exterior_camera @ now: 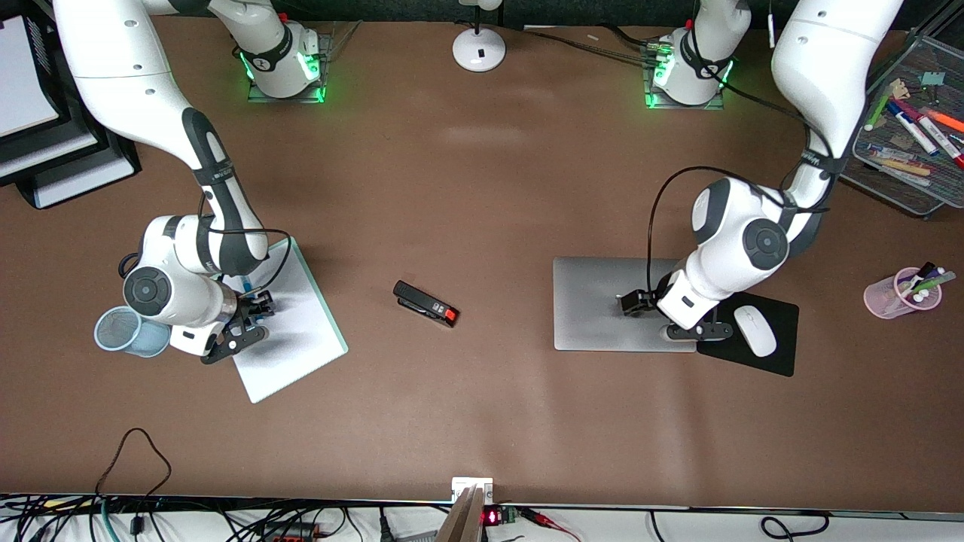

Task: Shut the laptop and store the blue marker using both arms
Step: 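Raise the left gripper off the closed laptop and withdraw it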

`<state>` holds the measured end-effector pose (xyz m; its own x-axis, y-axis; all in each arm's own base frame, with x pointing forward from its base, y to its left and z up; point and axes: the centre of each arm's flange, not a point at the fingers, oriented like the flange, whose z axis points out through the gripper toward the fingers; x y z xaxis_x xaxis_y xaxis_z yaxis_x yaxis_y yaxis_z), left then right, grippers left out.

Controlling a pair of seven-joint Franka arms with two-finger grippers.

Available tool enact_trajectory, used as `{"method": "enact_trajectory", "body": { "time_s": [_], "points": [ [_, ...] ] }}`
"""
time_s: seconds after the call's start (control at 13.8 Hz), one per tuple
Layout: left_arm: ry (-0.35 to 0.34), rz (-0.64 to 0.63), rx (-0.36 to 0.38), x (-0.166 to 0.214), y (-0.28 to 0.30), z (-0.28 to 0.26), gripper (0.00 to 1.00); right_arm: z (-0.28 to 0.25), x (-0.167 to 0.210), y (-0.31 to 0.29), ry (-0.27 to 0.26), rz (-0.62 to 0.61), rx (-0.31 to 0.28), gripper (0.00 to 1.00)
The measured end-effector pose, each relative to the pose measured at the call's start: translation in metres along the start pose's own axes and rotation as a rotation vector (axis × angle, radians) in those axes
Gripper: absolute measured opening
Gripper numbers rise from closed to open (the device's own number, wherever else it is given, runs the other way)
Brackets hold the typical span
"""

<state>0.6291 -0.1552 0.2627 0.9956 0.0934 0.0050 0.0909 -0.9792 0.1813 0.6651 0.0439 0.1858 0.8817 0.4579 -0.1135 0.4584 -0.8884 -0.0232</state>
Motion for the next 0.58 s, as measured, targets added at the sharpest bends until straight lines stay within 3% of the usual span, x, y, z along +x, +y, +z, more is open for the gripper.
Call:
{"method": "enact_trajectory", "body": {
  "time_s": [0.58],
  "points": [
    [-0.035, 0.014, 0.038, 0.006, 0.011, -0.097, 1.0, 0.002, 0.0, 0.003, 0.0, -0.004, -0.001, 0.35]
  ]
}}
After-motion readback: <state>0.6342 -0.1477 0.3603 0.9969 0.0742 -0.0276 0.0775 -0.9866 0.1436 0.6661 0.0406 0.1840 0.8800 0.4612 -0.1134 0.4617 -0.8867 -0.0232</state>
